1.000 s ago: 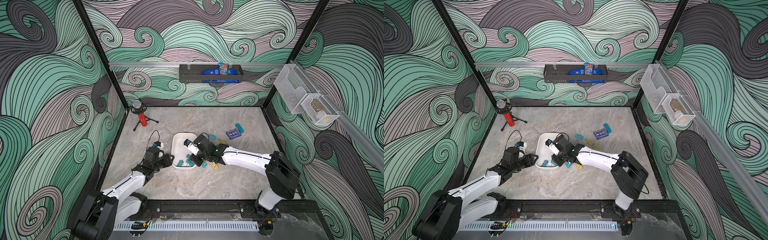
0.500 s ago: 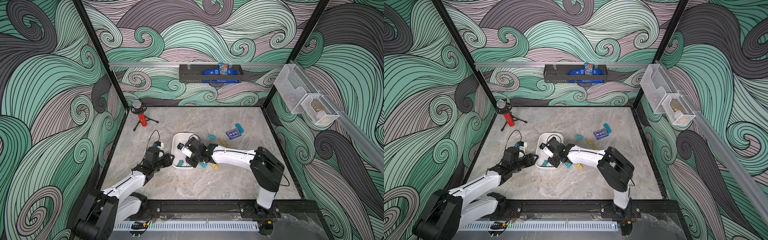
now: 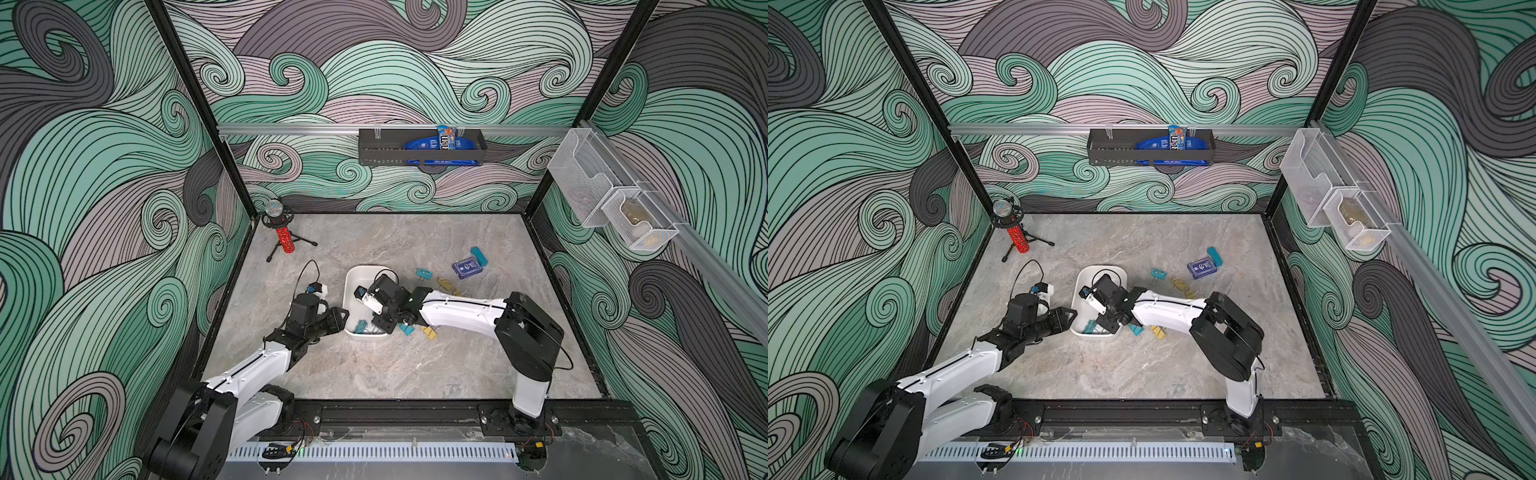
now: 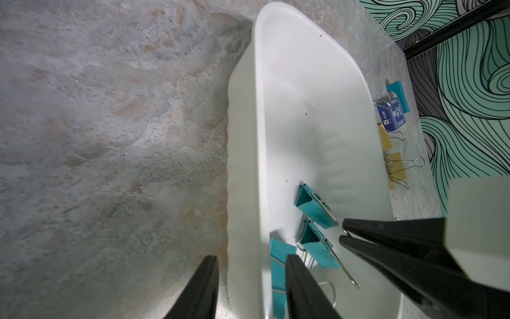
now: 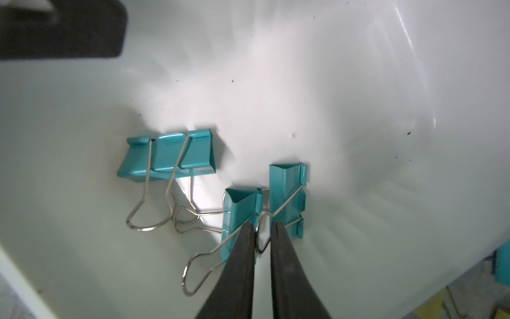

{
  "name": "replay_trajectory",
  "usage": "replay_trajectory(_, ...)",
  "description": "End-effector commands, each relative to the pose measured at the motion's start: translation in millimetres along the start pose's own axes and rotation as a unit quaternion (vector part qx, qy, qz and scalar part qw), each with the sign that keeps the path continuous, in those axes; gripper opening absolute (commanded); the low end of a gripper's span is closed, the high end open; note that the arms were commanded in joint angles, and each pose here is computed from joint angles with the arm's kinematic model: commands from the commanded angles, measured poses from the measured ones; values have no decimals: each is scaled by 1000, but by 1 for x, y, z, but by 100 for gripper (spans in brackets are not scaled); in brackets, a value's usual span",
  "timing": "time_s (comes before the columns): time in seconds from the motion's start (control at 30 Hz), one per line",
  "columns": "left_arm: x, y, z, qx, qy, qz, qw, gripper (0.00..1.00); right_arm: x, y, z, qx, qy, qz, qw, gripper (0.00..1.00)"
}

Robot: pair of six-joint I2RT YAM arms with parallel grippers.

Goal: Take out the binder clips from the storage box
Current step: Pick up the binder clip from the storage box.

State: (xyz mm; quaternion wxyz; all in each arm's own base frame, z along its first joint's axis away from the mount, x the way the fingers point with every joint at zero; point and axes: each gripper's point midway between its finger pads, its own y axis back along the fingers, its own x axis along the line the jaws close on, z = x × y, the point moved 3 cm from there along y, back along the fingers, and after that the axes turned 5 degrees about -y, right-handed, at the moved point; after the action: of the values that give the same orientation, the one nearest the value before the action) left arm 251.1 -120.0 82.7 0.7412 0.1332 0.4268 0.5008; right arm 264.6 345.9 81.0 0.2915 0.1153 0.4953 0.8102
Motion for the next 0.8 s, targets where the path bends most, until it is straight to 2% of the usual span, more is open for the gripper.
replay_trajectory(0.0, -9, 1, 9, -11, -12, -16, 1000, 43, -2, -1, 5, 1, 2, -10, 1000, 9)
replay_trajectory(0.33, -10, 2, 10, -14, -12, -17, 1000, 43, -15, 26, 30, -43, -1, -37, 998, 2)
replay_trajectory(0.6, -10, 2, 9, -15, -12, -18, 1000, 43, -43, 63, 51, -95, -40, -50, 993, 2)
replay_trajectory(0.77, -10, 3, 9, -16, -12, -20, 1000, 43, -67, 87, 52, -121, -69, -67, 988, 2)
